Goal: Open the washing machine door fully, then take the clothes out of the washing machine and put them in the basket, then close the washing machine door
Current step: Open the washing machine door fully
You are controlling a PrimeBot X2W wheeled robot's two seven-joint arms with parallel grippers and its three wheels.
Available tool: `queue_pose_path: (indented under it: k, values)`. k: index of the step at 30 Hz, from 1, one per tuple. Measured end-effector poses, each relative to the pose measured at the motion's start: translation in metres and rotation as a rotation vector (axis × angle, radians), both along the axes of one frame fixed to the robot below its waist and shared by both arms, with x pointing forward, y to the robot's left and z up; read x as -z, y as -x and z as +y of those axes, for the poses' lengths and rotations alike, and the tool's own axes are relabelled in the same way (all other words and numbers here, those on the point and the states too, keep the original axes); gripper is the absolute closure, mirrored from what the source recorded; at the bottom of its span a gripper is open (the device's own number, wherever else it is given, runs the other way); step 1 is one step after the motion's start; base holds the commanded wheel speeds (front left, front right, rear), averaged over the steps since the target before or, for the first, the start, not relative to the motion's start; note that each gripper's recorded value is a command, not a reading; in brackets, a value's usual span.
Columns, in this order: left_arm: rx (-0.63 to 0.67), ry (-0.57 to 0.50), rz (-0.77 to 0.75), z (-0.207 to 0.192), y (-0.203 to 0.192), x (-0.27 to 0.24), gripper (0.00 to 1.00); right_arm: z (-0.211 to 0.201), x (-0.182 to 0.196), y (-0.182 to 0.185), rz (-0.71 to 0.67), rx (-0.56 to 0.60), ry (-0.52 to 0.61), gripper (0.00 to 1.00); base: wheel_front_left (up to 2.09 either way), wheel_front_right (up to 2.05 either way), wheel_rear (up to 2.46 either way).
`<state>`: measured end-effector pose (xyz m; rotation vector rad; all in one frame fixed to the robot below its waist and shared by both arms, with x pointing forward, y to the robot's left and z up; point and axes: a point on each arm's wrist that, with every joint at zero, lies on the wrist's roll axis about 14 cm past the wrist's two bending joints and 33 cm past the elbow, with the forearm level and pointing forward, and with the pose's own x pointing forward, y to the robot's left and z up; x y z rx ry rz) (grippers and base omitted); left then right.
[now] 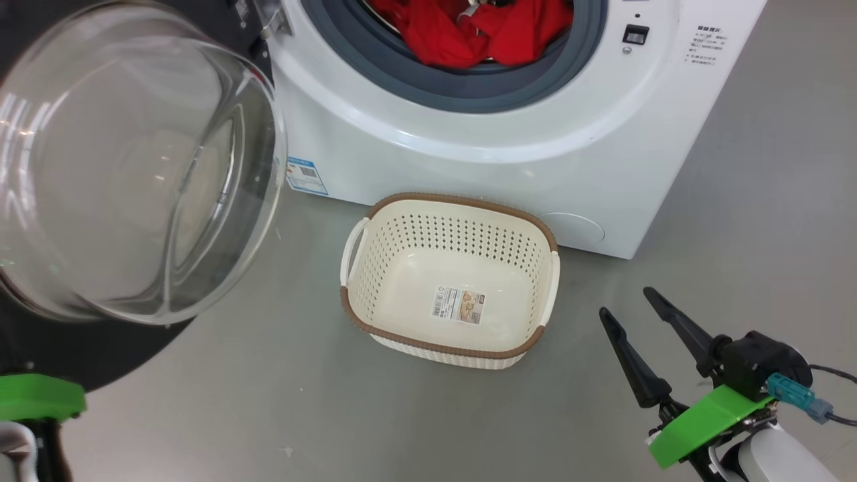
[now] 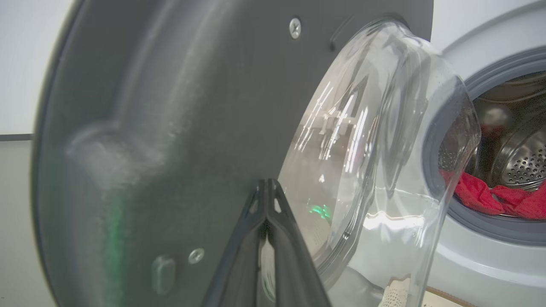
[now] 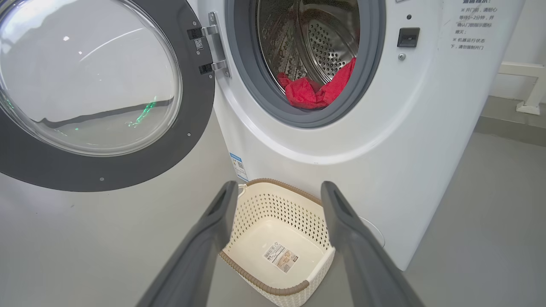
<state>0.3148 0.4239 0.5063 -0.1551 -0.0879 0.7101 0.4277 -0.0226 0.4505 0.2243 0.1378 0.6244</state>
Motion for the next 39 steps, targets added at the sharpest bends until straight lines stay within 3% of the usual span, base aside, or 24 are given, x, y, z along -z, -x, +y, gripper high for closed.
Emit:
queue_pose_path:
  k: [22, 39]
  values:
    - [-0.136, -0.023, 0.041, 0.052, -0.007, -0.004, 1.0, -0.006, 0.01, -0.015, 0.006, 0.016, 0.004, 0.0, 0.0, 0.0, 0.0]
    - [-0.147, 0.016, 0.05, 0.065, -0.006, 0.001, 1.0, -0.007, 0.008, -0.012, -0.001, 0.011, 0.011, 0.0, 0.0, 0.0, 0.0]
